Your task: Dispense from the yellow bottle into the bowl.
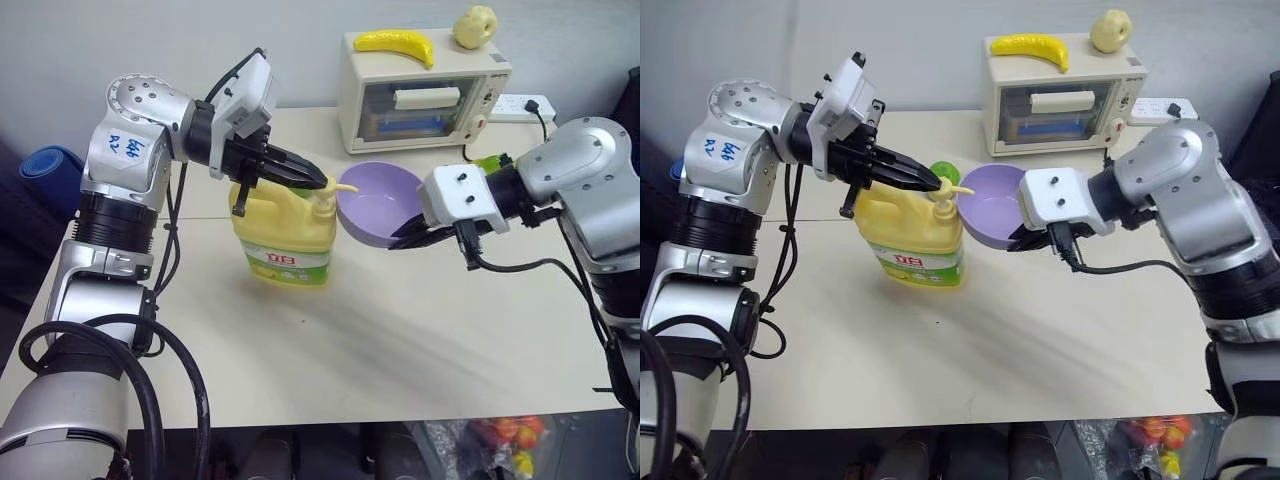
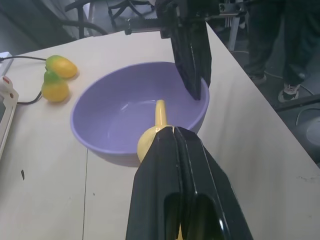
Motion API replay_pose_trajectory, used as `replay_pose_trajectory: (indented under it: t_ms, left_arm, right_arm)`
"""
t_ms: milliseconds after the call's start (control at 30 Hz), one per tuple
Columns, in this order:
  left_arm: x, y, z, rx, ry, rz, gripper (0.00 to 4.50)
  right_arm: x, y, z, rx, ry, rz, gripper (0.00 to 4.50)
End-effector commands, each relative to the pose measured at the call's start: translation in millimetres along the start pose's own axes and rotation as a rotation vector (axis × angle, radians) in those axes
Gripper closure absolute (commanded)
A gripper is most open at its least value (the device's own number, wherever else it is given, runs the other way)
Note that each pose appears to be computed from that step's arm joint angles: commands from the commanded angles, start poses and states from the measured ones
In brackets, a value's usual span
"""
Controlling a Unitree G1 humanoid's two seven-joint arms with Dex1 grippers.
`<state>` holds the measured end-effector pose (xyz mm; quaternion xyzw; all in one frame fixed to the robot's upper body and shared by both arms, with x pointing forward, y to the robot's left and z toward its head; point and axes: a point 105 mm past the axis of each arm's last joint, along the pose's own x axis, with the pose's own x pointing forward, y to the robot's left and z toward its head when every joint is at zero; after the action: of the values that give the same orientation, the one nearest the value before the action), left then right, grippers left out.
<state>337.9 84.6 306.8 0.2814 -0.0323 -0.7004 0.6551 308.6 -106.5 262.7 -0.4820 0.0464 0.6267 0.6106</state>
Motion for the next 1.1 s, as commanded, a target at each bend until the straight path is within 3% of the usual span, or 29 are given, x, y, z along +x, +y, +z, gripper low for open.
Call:
replay_pose_trajectory:
  t_ms: [33, 367, 1100]
  left_arm:
    - [-4.5, 1.2, 11.2, 0.057, -0.007, 0.021, 4.48]
    - [-3.3, 2.1, 1.5, 0.059, 0.031, 0.031, 4.48]
    - [17.7, -15.3, -59.6, -0.037, 0.25, -0.05, 4.48]
  right_arm:
    - [-3.6, -10.6, 10.3, -0.067, 0.001, -0.018, 4.5]
    - [-2.5, -18.6, 14.4, -0.105, 0.001, -0.002, 4.5]
    - [1.0, -15.0, 17.3, -0.124, -0.007, 0.031, 4.5]
